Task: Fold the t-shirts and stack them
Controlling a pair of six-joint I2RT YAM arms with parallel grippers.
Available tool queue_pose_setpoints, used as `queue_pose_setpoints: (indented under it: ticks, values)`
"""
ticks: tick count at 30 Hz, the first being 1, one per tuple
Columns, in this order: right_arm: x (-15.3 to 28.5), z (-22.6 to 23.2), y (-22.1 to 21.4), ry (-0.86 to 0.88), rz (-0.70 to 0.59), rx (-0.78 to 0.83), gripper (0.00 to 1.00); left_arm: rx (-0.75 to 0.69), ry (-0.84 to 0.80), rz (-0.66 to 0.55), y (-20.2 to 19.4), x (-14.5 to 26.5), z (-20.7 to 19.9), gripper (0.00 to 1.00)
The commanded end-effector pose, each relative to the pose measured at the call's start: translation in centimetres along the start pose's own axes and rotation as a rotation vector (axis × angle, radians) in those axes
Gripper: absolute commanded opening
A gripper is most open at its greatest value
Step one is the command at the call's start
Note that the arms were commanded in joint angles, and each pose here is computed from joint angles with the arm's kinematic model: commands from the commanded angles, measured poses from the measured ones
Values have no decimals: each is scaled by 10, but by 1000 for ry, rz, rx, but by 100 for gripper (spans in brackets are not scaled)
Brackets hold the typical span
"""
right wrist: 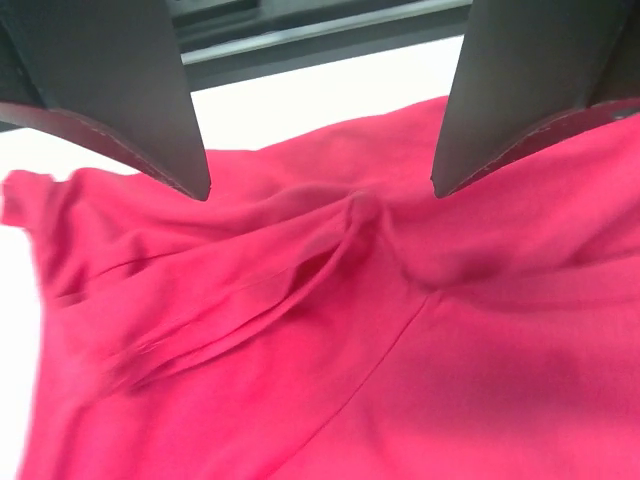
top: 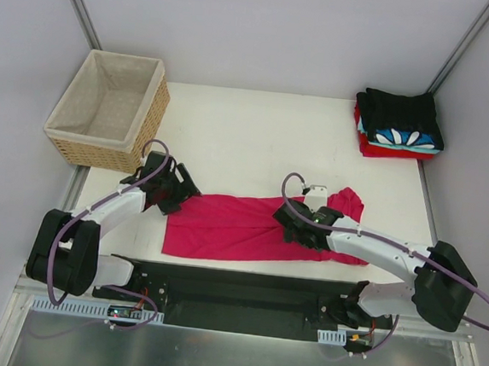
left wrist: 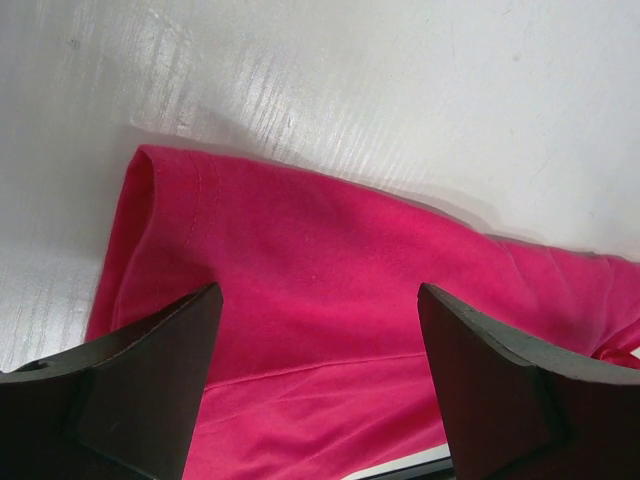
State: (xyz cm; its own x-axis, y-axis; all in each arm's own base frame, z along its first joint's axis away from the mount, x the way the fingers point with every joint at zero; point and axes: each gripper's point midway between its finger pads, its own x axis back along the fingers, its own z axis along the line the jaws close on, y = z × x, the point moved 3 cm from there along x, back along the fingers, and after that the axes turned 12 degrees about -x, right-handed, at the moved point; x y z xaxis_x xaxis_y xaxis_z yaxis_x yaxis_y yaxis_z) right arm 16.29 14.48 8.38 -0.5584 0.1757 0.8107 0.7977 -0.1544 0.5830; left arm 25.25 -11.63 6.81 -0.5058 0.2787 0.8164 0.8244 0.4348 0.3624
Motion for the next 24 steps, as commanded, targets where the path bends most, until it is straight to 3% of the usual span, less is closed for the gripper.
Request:
queue_pose_setpoints:
  ticks: [1,14,24]
  values:
    - [10,-9,45,-62,-126,-47,97,-23,-27,-5,-2,5,-4,79]
    - [-63,-9,99,-86,-49,-80,98,-24,-53,16,1,3,-12,78]
    - [-79,-4,92,-78,24,-78,98,-37,-48,3,1,5,-11,78]
